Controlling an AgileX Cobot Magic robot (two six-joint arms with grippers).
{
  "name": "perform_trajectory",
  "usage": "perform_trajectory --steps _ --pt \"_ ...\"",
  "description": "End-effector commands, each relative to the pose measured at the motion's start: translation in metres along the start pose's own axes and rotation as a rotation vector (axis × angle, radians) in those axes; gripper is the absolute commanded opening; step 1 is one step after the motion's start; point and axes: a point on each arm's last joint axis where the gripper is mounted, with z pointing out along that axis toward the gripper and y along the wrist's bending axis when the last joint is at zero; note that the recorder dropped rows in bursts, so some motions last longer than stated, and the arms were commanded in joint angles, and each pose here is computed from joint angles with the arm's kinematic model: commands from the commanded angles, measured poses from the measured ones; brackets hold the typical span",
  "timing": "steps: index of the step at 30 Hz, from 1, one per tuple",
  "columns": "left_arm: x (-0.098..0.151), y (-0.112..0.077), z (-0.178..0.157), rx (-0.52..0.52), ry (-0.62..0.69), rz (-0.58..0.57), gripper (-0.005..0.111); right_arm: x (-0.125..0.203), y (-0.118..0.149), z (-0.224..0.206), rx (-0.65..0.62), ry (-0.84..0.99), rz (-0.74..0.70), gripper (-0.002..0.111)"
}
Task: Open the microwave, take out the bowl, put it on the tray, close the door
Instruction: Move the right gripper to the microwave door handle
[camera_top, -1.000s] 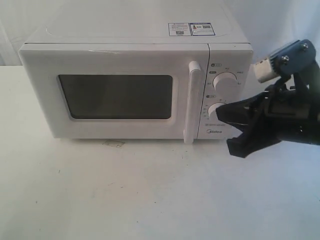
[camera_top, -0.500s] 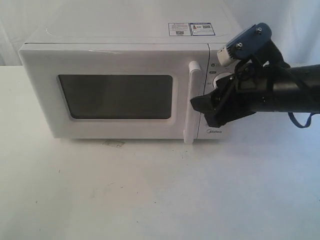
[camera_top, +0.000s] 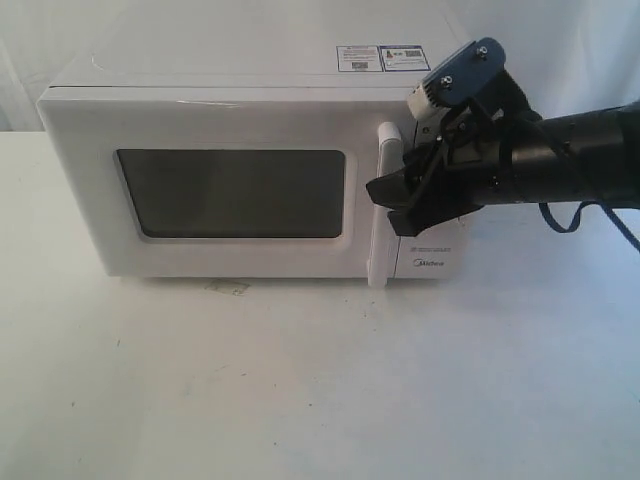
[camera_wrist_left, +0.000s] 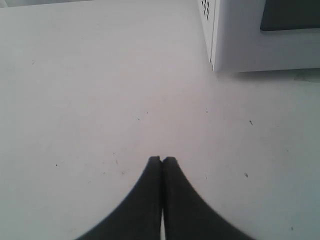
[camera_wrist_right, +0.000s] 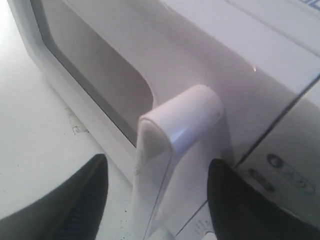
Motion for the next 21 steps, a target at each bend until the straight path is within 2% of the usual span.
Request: perform_trajectory --steps 1,6,12,15,17,19,21 --pt "0.001 0.0 0.0 0.0 0.0 -0.013 0.0 0.0 0.001 0.007 -0.041 -0.002 0.007 0.042" --pt "0.001 0.0 0.0 0.0 0.0 -0.013 0.0 -0.004 0.001 0.014 -0.1 -0.021 0.021 0.027" --pt "0.001 0.0 0.0 0.0 0.0 -0.013 0.0 -0.007 -0.002 0.02 -0.109 -0.03 0.035 0.026" --pt "0.001 0.0 0.0 0.0 0.0 -0.013 0.0 -0.009 0.001 0.022 -0.157 -0.04 0.028 0.024" --pt "0.001 0.0 0.0 0.0 0.0 -0.013 0.0 -0.009 0.002 0.022 -0.168 -0.041 0.029 0.017" --pt "0.001 0.0 0.0 0.0 0.0 -0.013 0.0 -0.009 0.002 0.022 -0.17 -0.041 0.029 0.003" --pt "0.001 0.0 0.0 0.0 0.0 -0.013 0.0 -0.009 0.002 0.022 -0.17 -0.042 0.019 0.0"
